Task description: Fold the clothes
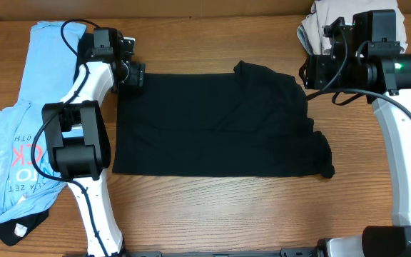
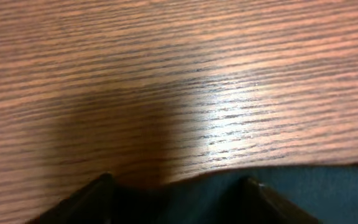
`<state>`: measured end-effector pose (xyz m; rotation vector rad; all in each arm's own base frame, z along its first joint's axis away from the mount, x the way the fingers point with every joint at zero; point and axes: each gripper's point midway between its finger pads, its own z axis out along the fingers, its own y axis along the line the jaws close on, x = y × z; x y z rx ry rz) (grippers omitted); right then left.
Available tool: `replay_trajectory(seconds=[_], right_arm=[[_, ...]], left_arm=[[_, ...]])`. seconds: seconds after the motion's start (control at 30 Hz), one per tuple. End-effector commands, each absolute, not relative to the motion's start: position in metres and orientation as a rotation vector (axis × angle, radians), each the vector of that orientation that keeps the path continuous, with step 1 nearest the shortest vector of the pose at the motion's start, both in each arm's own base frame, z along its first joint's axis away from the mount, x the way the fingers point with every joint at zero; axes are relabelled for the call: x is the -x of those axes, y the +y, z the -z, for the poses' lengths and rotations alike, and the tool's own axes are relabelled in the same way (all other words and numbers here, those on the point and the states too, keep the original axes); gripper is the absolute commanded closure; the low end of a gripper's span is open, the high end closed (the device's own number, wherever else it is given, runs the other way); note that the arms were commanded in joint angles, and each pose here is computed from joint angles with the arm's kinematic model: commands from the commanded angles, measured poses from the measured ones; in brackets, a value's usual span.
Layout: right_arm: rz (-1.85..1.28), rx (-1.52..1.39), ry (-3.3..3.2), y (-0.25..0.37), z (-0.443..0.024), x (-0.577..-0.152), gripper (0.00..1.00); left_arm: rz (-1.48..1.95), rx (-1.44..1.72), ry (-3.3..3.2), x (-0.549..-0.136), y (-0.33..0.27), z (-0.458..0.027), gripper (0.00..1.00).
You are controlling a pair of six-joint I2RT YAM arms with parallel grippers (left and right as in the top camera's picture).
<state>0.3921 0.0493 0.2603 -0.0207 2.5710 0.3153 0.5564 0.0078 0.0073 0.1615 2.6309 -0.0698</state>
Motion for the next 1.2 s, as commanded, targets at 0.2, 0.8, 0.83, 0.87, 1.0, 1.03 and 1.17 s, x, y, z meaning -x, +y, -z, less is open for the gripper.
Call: replay_trajectory(seconds=[0.2,0.8,0.83,0.87,1.0,1.03,1.17], right_arm=[[-0.331,0.003,2.459,0.059,-0.274,-0.422,0.64],[-0.155,0.059,2.493,0.07,-0.154,-0.523,0.35],[-0.148,0.062,2.508,0.07,-0.143,-0.526,0.33],[-0.144,0.069,2.526,0.07,-0.13,-0.529,0.31],[-0.141,0.063,2.576,0.069,-0.091,-0.536,0.3],[-0.144,0.064,2.583,0.069,-0.084,-0.537,0.29],[-0.154,0.066,2.613,0.071,-0.057,-0.54,0.29]], left_arm=[[0.015,-0.132,2.746,-0.537,0.014,0.014,0.96],[-0.138,-0.024,2.82,-0.512,0.029,-0.115,0.96],[-0.131,-0.031,2.824,-0.511,0.026,-0.115,0.96],[-0.127,-0.037,2.827,-0.511,0.024,-0.114,0.96],[-0.125,-0.056,2.828,-0.511,0.017,-0.114,0.96],[-0.124,-0.059,2.826,-0.511,0.016,-0.114,0.96],[-0.123,-0.065,2.825,-0.512,0.014,-0.114,0.96]])
